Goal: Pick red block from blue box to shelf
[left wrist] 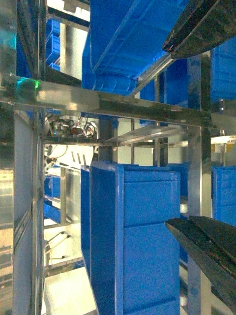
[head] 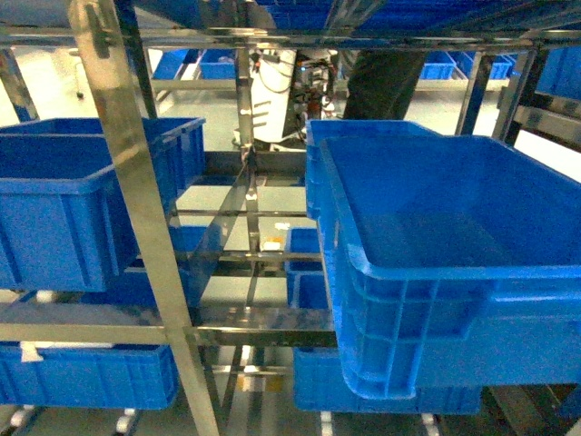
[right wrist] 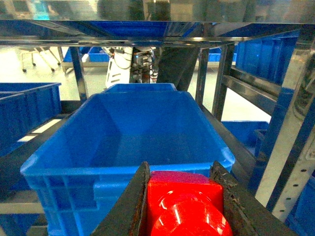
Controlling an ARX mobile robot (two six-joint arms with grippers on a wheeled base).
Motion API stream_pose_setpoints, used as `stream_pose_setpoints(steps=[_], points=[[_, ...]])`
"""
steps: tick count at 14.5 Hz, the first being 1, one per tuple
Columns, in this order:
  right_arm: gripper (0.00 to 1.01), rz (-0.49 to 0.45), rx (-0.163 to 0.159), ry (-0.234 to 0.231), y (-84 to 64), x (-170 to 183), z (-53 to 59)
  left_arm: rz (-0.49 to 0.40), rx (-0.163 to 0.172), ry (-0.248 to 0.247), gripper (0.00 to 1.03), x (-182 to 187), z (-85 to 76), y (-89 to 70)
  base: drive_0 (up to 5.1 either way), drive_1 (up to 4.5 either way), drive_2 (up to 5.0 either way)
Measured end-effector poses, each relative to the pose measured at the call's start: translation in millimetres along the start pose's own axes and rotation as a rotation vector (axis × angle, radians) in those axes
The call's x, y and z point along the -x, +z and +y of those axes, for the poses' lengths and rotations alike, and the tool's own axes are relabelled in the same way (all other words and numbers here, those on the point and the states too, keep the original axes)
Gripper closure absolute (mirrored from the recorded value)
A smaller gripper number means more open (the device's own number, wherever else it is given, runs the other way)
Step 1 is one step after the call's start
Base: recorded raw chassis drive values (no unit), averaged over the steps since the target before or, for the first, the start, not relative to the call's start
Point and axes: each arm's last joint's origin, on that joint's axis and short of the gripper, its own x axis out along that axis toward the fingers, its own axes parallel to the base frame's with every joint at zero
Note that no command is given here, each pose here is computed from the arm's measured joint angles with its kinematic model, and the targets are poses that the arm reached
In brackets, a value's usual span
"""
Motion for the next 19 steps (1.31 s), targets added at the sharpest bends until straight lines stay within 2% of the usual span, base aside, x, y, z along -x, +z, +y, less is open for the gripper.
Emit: stream_pose_setpoints(steps=[5, 12, 19], points=[[0.72, 0.001, 0.0, 0.0, -0.1, 0.0, 0.0, 0.001, 0.0, 0.0, 0.05, 0.0, 0.0, -0.1, 0.0, 4.25, -4.2], [0.72, 0.002, 0.0, 0.0, -0.2, 0.0, 0.0, 0.0, 0.0, 0.0, 0.05, 0.0, 0.0, 0.0, 0.0, 2.27, -2.2], [0.72, 0.002, 0.0, 0.0, -0.1, 0.0, 0.0, 0.0, 0.0, 0.0, 0.05, 0.0, 0.0, 0.0, 0.0, 0.0, 0.0]])
